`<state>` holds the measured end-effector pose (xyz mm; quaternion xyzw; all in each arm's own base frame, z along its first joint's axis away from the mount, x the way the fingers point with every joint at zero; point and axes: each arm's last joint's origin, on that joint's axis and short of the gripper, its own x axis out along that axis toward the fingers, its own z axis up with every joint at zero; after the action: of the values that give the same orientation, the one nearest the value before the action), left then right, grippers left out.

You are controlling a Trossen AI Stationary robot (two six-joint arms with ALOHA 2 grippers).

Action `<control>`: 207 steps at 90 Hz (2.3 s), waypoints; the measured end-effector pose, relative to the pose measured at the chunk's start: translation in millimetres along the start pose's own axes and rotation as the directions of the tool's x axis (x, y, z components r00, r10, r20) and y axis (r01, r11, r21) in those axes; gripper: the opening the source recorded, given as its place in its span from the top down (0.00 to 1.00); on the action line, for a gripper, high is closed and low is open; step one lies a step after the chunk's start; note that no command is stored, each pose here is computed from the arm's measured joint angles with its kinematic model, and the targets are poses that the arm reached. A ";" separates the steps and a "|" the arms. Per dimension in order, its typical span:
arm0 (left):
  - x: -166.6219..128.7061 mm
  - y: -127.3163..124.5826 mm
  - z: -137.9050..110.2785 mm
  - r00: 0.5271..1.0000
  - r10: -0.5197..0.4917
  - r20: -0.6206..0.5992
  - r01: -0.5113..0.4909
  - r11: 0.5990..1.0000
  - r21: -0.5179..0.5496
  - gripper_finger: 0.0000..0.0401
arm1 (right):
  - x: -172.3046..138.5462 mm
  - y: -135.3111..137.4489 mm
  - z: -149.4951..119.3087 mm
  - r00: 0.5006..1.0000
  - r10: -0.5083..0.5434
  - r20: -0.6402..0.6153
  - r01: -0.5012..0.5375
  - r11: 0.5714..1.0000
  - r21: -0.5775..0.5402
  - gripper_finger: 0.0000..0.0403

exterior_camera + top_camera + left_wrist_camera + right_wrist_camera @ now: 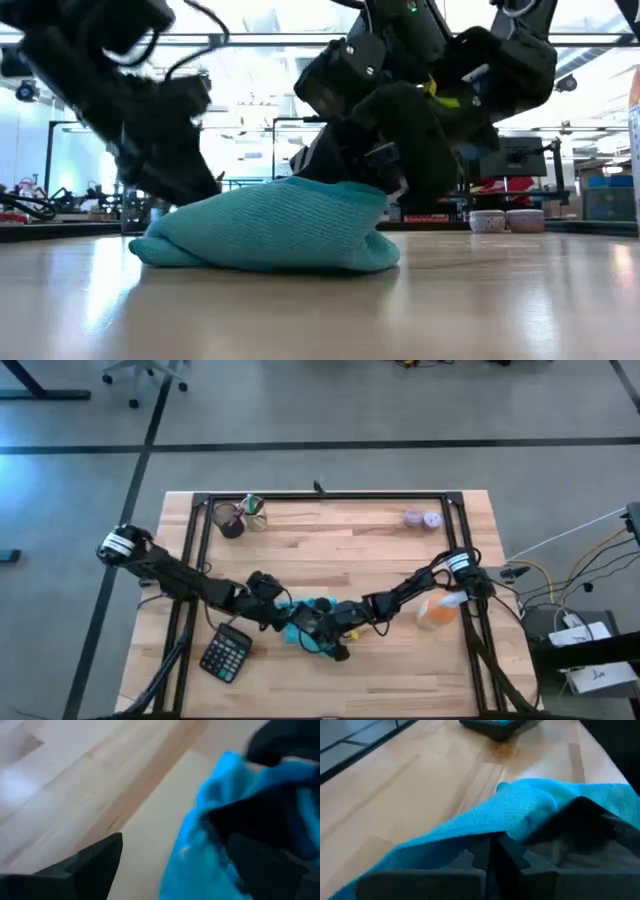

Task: Apply microfiber cloth
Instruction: Wipe the front of the cellphone with the blue microfiber cloth

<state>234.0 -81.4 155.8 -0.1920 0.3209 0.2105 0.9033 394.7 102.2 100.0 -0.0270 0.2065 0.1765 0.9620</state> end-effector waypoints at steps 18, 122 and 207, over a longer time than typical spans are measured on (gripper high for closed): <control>-22.6 -29.0 -9.8 0.982 -0.158 0.102 0.159 0.987 -0.003 0.13 | -15.6 2.7 2.2 0.997 -0.002 -0.082 0.007 0.998 0.067 1.00; -11.3 -88.1 -7.5 0.973 0.100 -0.206 -0.062 0.981 0.182 0.13 | -141.6 37.1 -8.0 0.788 -0.202 -0.581 0.327 0.938 0.117 0.53; 61.2 -109.4 -25.3 0.946 -0.305 -0.108 0.318 0.938 0.137 0.13 | -131.0 43.5 2.8 0.744 -0.195 -0.640 0.374 0.914 0.157 0.13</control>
<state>319.7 -169.6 120.3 -0.1796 0.3398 0.0312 0.9227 268.8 100.3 156.8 0.0199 0.5219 -0.0226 0.8525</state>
